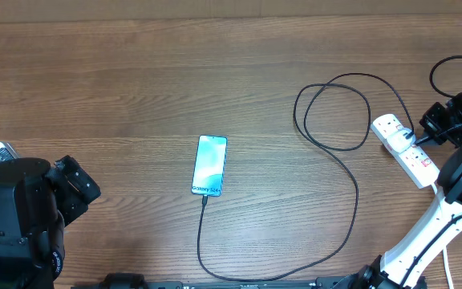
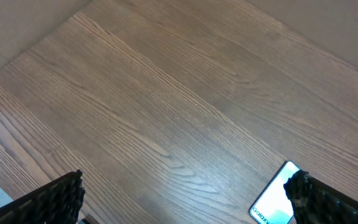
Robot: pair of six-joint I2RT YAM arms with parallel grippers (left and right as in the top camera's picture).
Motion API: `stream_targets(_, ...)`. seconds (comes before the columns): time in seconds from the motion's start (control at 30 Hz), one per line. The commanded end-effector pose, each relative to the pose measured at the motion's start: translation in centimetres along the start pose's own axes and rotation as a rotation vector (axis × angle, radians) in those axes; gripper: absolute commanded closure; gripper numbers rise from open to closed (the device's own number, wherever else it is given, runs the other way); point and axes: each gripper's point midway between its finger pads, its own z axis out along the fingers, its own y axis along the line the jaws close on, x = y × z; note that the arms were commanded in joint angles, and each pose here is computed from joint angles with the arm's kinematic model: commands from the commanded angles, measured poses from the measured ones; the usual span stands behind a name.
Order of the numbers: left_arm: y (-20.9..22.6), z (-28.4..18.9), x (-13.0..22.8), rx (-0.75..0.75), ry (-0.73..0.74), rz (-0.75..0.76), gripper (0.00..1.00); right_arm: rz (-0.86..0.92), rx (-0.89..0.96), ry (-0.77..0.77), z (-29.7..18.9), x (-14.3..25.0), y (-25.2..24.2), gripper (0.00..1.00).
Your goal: Plug charger to phone and switch on socket
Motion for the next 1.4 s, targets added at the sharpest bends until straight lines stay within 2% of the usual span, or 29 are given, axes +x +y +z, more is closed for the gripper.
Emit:
stream_targets(0.0,0.0,0.0,0.1,0.004,0.000,-0.002,0.00,-0.007,0.001,0.009,0.2,0.2,0.0,0.96)
stream_targets(0.47,0.0,0.0,0.1,0.004,0.000,-0.003,0.01,0.031,0.052,0.034,3.3,0.6,-1.3,0.96)
stream_targets(0.63,0.0,0.0,0.1,0.004,0.000,-0.004,0.00,0.106,0.104,-0.013,-0.6,0.0,-2.5,0.96)
stream_targets(0.77,-0.1,0.0,0.0,0.007,-0.004,-0.007,0.00,0.155,0.077,-0.129,-6.7,-0.4,-2.8,0.96)
stream_targets(0.9,-0.1,0.0,-0.1,0.008,-0.005,-0.008,0.00,0.138,-0.031,-0.320,-14.4,0.8,-1.3,0.96)
stream_targets(1.07,-0.2,0.0,0.0,0.012,-0.003,-0.041,0.01,0.048,-0.219,-0.700,-27.2,5.9,1.1,0.96)
stream_targets(1.17,-0.2,0.0,-0.1,0.014,-0.005,-0.062,0.01,-0.057,-0.391,-0.982,-36.0,11.4,2.9,0.96)
stream_targets(1.23,-0.3,0.0,0.0,0.016,-0.003,-0.061,0.00,-0.131,-0.533,-1.201,-42.5,16.8,3.8,0.96)
stream_targets(1.37,-0.4,-0.2,0.1,0.031,0.003,-0.063,0.01,-0.167,-0.814,-1.599,-53.2,27.9,3.2,0.96)
